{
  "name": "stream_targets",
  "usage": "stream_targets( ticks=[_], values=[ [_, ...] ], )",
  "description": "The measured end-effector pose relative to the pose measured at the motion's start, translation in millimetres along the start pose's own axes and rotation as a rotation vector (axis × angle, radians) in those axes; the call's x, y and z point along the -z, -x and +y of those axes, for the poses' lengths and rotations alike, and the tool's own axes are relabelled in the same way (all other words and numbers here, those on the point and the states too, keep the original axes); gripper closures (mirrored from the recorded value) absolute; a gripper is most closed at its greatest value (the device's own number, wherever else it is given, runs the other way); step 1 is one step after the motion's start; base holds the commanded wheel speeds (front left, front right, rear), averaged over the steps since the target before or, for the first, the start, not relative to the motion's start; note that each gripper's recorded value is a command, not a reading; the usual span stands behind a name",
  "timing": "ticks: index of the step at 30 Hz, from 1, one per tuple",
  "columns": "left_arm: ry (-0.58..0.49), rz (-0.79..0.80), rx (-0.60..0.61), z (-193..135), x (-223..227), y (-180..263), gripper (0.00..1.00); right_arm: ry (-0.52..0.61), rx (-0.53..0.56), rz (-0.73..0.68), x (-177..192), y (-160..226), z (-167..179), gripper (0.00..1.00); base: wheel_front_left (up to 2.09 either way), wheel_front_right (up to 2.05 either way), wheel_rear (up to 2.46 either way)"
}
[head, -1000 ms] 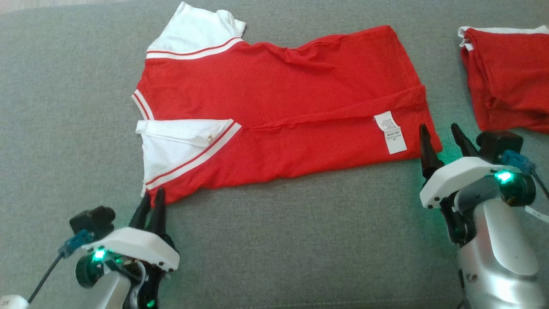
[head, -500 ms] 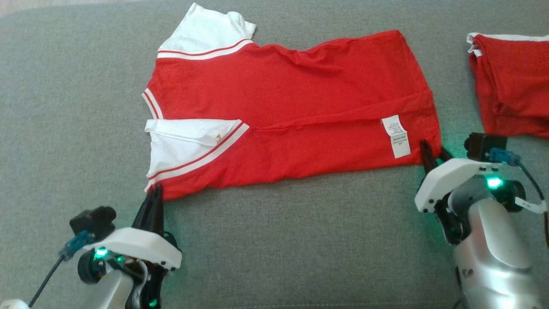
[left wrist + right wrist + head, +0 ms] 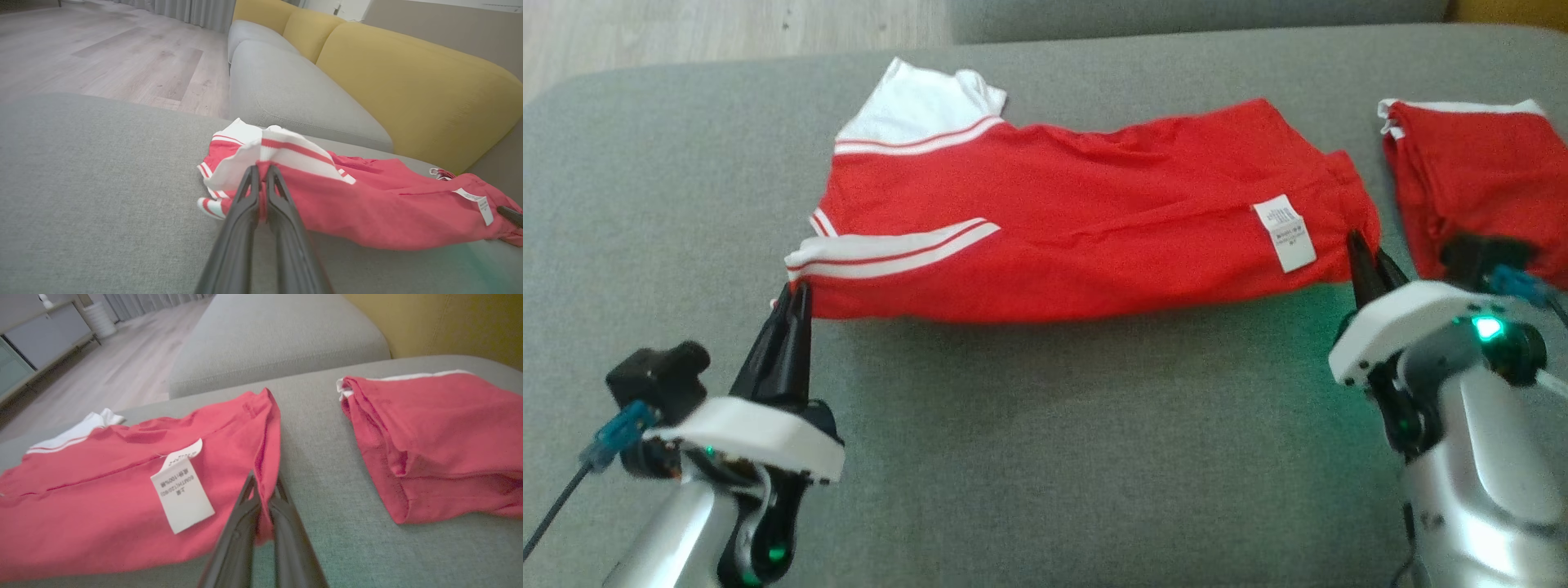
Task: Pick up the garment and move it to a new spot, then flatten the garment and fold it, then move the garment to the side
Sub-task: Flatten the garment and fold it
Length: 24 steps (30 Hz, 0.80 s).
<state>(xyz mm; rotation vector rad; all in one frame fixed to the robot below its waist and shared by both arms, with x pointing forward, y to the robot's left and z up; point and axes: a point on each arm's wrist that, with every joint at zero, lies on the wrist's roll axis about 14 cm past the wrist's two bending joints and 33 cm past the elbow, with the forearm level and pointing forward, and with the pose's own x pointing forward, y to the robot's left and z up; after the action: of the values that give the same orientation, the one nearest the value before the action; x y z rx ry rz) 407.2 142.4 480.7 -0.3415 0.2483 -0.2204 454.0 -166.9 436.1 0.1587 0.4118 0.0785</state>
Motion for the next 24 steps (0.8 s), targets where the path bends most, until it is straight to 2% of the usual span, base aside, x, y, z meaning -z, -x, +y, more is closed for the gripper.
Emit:
stream_targets(
  ticks=[4, 10, 16, 17, 18, 19, 20, 21, 22, 24],
  values=[
    [-0.008, 0.015, 0.014, -8.8, 0.6, 20.1, 1.00, -0.045, -0.002, 0.010, 11.8, 23.5, -2.0, 1.00, 0.00, 0.00, 0.00],
    [0.050, 0.143, -0.046, -1.9, 45.4, 55.4, 1.00, -0.099, 0.024, 0.129, 65.6, 65.3, -11.8, 1.00, 0.00, 0.00, 0.00],
    [0.092, 0.212, -0.064, -3.7, 71.8, 68.4, 1.00, -0.139, 0.046, 0.182, 89.4, 85.0, -18.2, 1.00, 0.00, 0.00, 0.00],
    [0.104, 0.223, -0.070, -3.6, 76.5, 69.7, 1.00, -0.146, 0.049, 0.187, 92.2, 87.7, -18.9, 0.90, 0.00, 0.00, 0.00],
    [0.111, 0.233, -0.077, -2.5, 81.0, 70.6, 1.00, -0.149, 0.053, 0.192, 95.0, 90.4, -19.9, 0.68, 0.00, 0.00, 0.00],
    [0.110, 0.242, -0.085, -0.6, 85.0, 72.2, 1.00, -0.150, 0.056, 0.193, 96.3, 92.2, -20.7, 0.33, 0.00, 0.00, 0.00],
    [0.105, 0.254, -0.096, 2.5, 89.5, 74.2, 0.78, -0.150, 0.058, 0.193, 97.1, 93.9, -21.3, 0.02, 0.00, 0.00, 0.00],
    [0.096, 0.264, -0.106, 5.1, 92.8, 76.2, 0.29, -0.151, 0.060, 0.196, 98.6, 95.8, -21.7, 0.00, 0.00, 0.00, 0.00],
    [0.083, 0.267, -0.116, 8.0, 95.0, 77.8, 0.04, -0.153, 0.063, 0.192, 98.7, 97.2, -22.6, 0.00, 0.00, 0.00, 0.00],
    [0.073, 0.257, -0.121, 10.0, 93.6, 78.2, 0.00, -0.154, 0.073, 0.182, 97.6, 100.7, -25.8, 0.00, 0.00, 0.00, 0.00]
  ],
)
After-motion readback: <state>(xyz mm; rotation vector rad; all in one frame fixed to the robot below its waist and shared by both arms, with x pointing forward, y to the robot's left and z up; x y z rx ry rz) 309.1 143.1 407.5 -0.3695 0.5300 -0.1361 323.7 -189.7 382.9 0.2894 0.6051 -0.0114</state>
